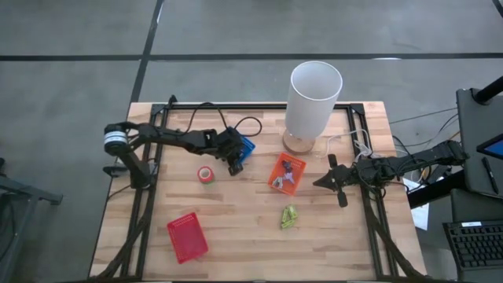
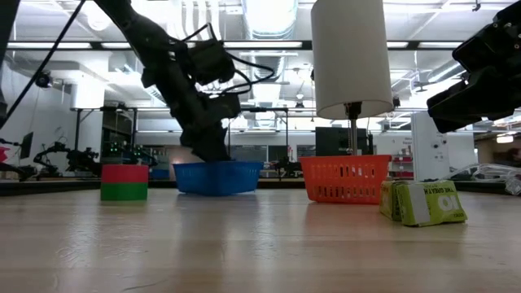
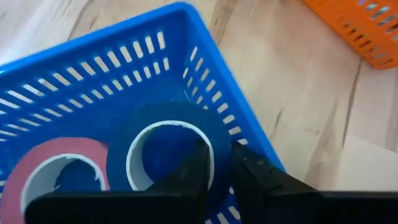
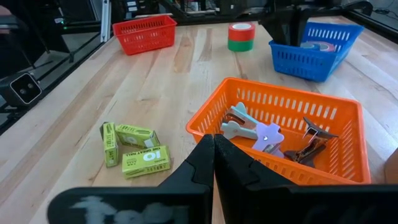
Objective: Pick and place Stapler, Stapler remover, tape
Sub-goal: Put the blue tape into the blue basket
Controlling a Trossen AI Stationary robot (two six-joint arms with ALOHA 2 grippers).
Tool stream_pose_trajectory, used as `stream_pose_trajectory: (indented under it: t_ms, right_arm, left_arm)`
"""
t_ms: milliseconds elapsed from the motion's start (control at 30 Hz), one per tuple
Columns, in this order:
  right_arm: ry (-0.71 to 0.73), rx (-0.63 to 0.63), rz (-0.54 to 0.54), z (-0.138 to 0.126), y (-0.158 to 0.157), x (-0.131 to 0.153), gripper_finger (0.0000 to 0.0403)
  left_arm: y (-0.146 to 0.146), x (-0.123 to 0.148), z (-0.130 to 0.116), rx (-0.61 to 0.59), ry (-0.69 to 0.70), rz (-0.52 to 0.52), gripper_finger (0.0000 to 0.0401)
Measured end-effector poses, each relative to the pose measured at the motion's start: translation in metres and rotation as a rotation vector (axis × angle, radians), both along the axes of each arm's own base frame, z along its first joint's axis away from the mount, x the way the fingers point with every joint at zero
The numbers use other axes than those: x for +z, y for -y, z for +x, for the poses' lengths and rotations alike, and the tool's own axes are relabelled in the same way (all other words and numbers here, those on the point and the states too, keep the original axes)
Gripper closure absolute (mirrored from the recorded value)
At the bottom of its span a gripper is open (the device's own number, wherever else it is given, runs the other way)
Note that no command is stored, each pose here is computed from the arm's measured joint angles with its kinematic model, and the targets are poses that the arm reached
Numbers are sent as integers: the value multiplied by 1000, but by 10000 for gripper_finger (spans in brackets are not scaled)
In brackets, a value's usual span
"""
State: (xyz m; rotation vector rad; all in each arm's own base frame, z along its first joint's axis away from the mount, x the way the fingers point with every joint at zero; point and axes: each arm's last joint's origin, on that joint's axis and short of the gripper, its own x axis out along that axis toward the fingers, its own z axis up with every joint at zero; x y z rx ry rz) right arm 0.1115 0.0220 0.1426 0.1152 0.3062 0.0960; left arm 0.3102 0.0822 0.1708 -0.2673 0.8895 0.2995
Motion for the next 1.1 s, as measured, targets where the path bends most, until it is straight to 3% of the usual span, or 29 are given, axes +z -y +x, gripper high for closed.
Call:
stream_pose_trajectory:
  t_ms: [867,1100]
  right_arm:
    - [0,0,0,0,0,0,394]
    - [0,0,0,0,0,0,394]
  left_arm:
    - [2,0,2,-91,15,-22,326]
    - [2,1,2,-92,21,-33,299]
